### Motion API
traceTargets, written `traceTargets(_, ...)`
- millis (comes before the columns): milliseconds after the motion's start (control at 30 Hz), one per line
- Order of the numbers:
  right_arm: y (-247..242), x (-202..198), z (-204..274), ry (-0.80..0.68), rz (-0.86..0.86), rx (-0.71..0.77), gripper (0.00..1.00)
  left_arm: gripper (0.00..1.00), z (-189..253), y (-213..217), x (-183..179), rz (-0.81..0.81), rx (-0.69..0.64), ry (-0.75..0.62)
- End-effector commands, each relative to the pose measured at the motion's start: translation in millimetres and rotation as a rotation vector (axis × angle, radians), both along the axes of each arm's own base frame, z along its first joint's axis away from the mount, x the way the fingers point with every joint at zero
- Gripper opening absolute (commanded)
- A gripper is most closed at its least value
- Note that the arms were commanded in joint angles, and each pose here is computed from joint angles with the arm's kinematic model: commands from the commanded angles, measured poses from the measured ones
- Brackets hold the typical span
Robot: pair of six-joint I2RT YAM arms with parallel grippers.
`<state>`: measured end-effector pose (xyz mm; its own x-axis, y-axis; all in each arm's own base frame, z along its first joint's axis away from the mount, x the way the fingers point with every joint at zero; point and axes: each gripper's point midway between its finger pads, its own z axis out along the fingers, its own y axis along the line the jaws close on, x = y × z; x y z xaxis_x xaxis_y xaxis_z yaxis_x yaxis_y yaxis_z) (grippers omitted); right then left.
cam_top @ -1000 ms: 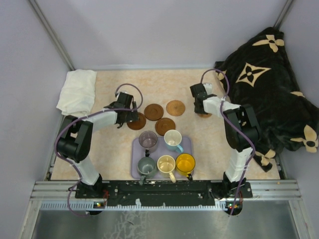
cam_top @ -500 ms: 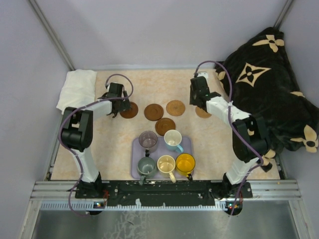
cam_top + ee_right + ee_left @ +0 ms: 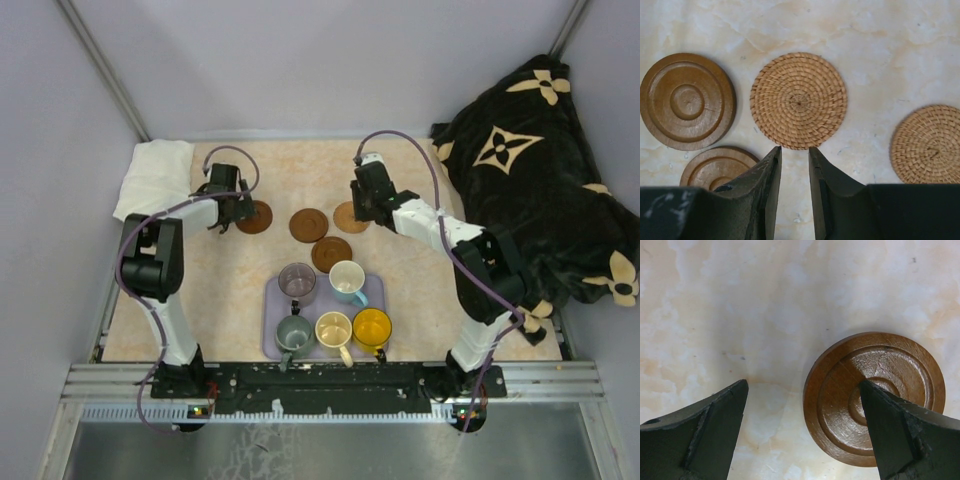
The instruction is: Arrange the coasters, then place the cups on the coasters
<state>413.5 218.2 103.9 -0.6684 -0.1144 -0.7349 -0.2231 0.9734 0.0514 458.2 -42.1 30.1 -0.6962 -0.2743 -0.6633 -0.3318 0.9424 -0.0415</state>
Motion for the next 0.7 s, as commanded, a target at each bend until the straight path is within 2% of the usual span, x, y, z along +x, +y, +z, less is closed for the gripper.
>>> traceTargets(0, 35.7, 9.8, 19.5, -0.054, 0.084, 0.023, 0.29, 0.99, 0.6, 0.7, -17.8, -0.015, -0.030, 0.045)
traceTargets(333, 39.4, 16.7, -8.0, -0.008, 0.067, -0.019, 0.28, 0.99, 45.3, -33.0, -24.5, -0.158, -0.118, -0.051)
traceTargets(500, 38.9, 19.8, -24.9, 0.016, 0.053, -0.037, 0.27, 0.99, 58.6, -76.6, -30.4, -0.336, -0.131, -0.090)
traceTargets(667, 35.1, 19.8, -41.9, 0.051, 0.031, -0.058, 0.27, 0.99, 52.3, -124.9, -38.7, -0.482, -0.088, -0.083)
